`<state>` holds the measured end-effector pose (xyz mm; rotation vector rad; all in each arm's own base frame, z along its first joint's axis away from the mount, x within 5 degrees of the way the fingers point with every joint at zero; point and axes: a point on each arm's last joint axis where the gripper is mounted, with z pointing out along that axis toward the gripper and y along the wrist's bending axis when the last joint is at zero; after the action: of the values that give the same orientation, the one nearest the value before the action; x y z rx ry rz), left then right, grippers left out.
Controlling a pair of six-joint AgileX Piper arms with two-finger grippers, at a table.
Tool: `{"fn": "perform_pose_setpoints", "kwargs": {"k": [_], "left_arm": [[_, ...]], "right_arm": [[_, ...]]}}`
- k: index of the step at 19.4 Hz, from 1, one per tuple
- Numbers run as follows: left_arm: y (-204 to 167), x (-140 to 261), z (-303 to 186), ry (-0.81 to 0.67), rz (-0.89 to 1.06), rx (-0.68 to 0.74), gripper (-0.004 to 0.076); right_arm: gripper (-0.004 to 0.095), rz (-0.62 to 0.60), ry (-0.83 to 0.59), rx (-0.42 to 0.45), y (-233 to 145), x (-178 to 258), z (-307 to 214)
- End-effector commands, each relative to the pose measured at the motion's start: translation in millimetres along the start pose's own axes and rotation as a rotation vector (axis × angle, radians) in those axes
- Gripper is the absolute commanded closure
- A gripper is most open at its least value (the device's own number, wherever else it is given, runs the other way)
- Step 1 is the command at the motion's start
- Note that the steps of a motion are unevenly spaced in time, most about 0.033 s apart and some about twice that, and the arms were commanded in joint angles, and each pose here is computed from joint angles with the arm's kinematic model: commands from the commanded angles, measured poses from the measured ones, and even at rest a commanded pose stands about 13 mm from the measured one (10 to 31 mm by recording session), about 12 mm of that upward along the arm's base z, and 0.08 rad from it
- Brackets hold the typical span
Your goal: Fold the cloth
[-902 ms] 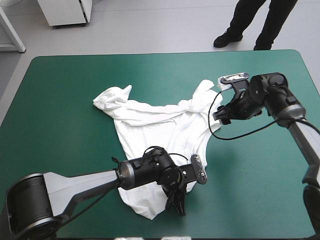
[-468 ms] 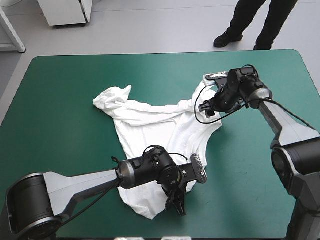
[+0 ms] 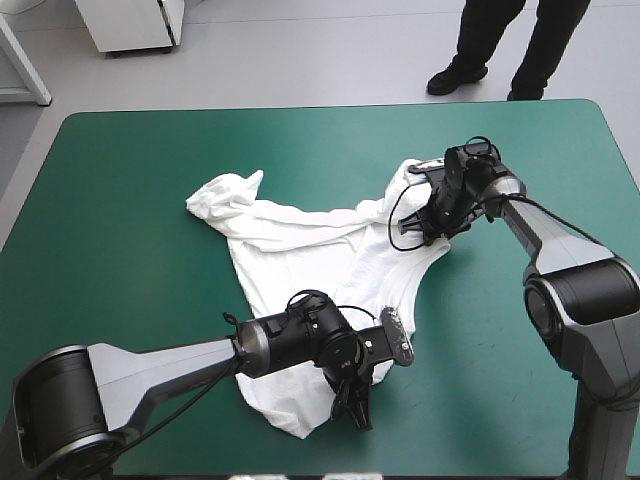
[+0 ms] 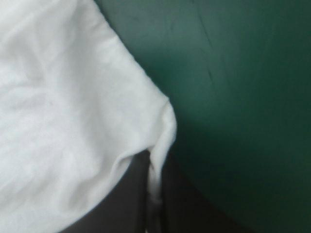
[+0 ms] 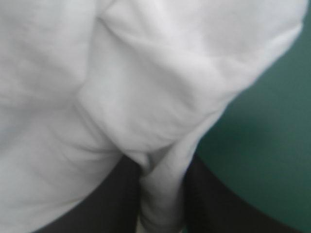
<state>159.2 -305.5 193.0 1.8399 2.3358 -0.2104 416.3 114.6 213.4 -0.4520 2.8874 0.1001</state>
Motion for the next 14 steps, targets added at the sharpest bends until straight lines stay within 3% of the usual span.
{"fn": "perform_pose_setpoints", "kwargs": {"k": [1,6,10,14], "left_arm": [[-24,7,24,0.094,-0.128,0.176,0.0734],[-7,24,-13,0.161,-0.138,0.014,0.0734],[1,36,-109,-0.045,-0.211,-0.134,0.0734],[6,54,-180,-0.085,-0.23,-0.309,0.0734]], "right_arm": [[0.0916,-0.044,-0.01,-0.07,21,-1,-3],[0.092,-0.036,-0.031,-0.075,21,-3,-26],[0.0921,-0.008,-0.193,-0.075,14,-3,-100],[0.0921,-0.021,-0.355,-0.066,15,19,-175]]}}
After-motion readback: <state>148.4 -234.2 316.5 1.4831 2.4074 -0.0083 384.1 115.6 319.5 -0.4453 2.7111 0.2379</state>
